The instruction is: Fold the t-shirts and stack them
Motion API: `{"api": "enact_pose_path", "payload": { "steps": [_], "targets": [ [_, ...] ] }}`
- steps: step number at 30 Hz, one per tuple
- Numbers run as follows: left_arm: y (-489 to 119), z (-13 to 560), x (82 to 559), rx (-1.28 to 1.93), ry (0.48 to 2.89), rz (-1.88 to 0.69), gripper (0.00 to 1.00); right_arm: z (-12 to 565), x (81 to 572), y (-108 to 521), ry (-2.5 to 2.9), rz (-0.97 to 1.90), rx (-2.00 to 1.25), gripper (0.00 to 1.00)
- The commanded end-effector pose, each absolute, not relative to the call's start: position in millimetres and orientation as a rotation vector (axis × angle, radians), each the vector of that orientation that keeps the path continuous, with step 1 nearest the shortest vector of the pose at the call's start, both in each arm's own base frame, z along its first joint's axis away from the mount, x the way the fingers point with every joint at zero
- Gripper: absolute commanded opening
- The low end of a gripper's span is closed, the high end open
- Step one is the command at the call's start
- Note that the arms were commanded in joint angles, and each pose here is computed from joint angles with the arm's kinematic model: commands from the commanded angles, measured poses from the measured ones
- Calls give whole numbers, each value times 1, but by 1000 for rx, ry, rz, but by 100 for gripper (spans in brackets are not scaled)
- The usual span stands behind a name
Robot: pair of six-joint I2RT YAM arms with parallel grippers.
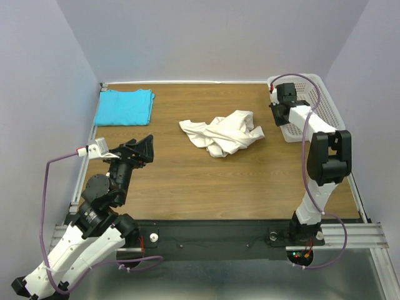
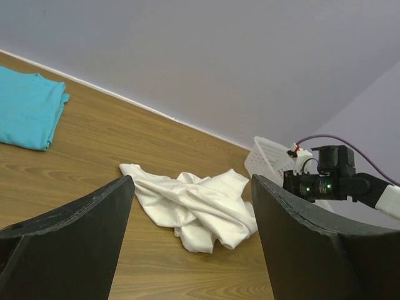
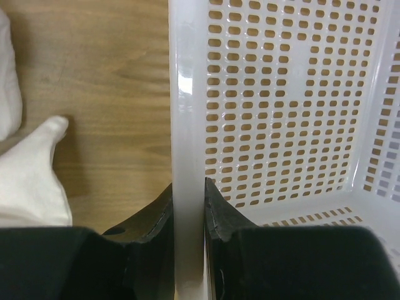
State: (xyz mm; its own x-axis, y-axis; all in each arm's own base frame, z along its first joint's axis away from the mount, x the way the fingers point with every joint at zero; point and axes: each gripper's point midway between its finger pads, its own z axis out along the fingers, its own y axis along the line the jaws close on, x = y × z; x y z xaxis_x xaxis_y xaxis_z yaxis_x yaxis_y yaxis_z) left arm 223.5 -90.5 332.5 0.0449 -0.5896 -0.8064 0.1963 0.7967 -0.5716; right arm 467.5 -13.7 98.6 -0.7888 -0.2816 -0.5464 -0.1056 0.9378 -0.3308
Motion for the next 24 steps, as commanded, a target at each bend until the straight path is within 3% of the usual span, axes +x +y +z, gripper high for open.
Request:
{"api": "enact_pose_path", "payload": {
  "steps": [1, 17, 24],
  "targets": [
    [-88, 342, 225, -366, 1369, -625, 87, 129, 504, -21, 2337, -442, -200, 11],
    [-89, 337, 226, -361, 1382, -618, 87, 121, 514, -58, 2345, -507, -108, 10],
    [-91, 335, 226, -358, 1388, -623, 87, 120, 521, -66, 2338, -534, -104, 17]
  ]
}}
